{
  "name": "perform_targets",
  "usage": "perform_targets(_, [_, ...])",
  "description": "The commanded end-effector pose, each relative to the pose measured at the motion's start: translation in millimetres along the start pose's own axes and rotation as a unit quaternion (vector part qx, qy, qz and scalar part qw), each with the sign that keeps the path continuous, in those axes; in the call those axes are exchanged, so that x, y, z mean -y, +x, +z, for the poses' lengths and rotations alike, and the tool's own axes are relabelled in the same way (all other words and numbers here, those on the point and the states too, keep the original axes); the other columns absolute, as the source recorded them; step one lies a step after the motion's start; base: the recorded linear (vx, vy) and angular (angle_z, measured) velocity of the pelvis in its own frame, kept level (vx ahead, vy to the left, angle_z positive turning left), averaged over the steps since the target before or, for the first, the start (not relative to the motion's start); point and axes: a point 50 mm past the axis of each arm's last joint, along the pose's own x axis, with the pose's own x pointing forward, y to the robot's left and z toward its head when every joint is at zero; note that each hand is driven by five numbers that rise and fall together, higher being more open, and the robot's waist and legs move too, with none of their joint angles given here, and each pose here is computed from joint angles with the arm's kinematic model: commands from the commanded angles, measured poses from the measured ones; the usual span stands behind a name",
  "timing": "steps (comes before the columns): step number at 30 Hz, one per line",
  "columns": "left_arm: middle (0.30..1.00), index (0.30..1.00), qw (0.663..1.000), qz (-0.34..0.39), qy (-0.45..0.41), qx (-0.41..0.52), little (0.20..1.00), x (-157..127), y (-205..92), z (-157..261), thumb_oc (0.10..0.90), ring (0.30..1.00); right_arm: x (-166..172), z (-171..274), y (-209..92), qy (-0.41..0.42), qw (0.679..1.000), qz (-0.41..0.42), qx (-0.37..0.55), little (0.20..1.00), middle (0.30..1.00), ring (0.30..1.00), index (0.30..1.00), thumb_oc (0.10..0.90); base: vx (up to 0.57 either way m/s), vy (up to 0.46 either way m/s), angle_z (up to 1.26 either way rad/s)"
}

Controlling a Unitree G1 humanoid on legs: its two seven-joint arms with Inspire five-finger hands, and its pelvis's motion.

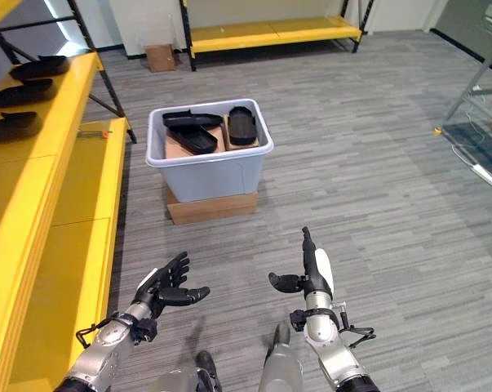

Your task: Move parts from the plastic box to the shelf.

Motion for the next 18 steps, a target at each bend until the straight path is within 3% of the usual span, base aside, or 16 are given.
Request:
perform_targets(1, [1.000,1.000,0.993,-0.067,0.035,0.094,1.000,20,-1,34,0.900,1.000,36,43,24,-0.003,0.990,-0.075,0.118,1.000,1.000,1.000,1.000,0.900,0.31,-0.262,0.78])
perform_targets(5, [1.000,1.000,0.992,-0.071,-0.004,0.105,1.000,23,3,42,0.900,1.000,42,41,25,-0.018,0.990,-0.083,0.115,1.000,1.000,1.000,1.000,0.900,0.41,-0.297,0.87])
perform_targets(18, [1.000,1.000,0.994,-0.022,-0.042,0.094,1.000,25,10,35,0.900,1.000,45,29,21,-0.033,0.991,-0.065,0.112,1.000,1.000,1.000,1.000,0.900,0.23,-0.236,0.25])
